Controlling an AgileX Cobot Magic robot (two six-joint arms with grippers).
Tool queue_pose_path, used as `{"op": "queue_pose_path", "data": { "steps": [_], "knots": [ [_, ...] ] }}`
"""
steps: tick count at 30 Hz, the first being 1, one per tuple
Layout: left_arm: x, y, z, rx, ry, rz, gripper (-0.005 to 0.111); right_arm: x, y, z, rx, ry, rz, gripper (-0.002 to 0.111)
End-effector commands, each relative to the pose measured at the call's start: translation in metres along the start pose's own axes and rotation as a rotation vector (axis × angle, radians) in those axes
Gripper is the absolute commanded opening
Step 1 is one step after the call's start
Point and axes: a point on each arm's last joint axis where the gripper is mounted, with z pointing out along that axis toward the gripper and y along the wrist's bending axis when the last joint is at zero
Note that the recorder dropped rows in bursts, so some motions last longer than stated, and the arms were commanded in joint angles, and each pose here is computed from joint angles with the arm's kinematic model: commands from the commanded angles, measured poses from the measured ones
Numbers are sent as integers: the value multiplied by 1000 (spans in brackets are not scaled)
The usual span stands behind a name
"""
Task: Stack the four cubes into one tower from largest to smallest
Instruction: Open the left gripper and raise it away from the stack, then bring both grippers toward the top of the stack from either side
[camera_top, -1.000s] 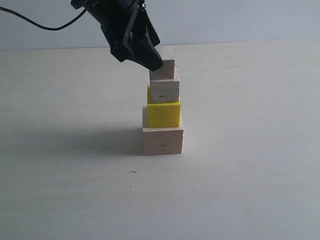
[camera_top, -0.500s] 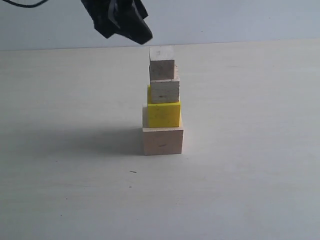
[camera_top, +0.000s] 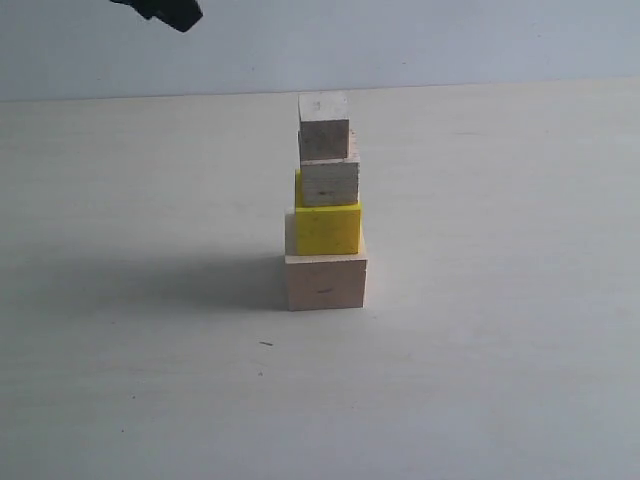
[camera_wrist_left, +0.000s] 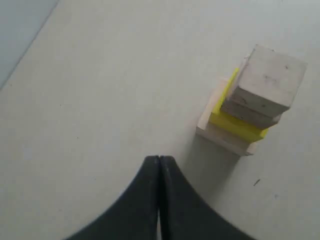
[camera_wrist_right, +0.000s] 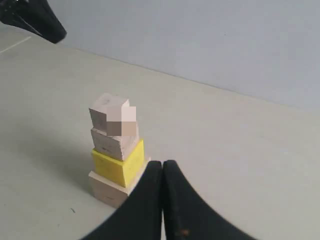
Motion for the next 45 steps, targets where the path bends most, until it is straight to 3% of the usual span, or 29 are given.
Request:
{"op": "queue_pose_path", "data": {
  "steps": [1,10,17,23,27,30,37,45],
  "knots": [
    [11,16,-11,39,-61,-132,0,2,6,27,42,71,5,0],
    [23,35,-14,33,-115,-231,0,7,28,80,12,150,70,0],
    [40,47,2,30,-195,-304,0,-7,30,81,-6,66,126,0],
    [50,41,18,162,-306,-362,0,-25,17,73,141,21,204,0],
    [55,38,27,188,-330,-418,0,-28,4,70,267,-13,253,0],
    [55,35,29,220,-356,-442,0,-32,3,72,250,-56,315,0],
    [54,32,29,264,-358,-450,0,-34,19,96,131,-72,236,0],
    [54,32,29,282,-352,-541,0,-15,22,127,208,77,237,0]
  ]
}}
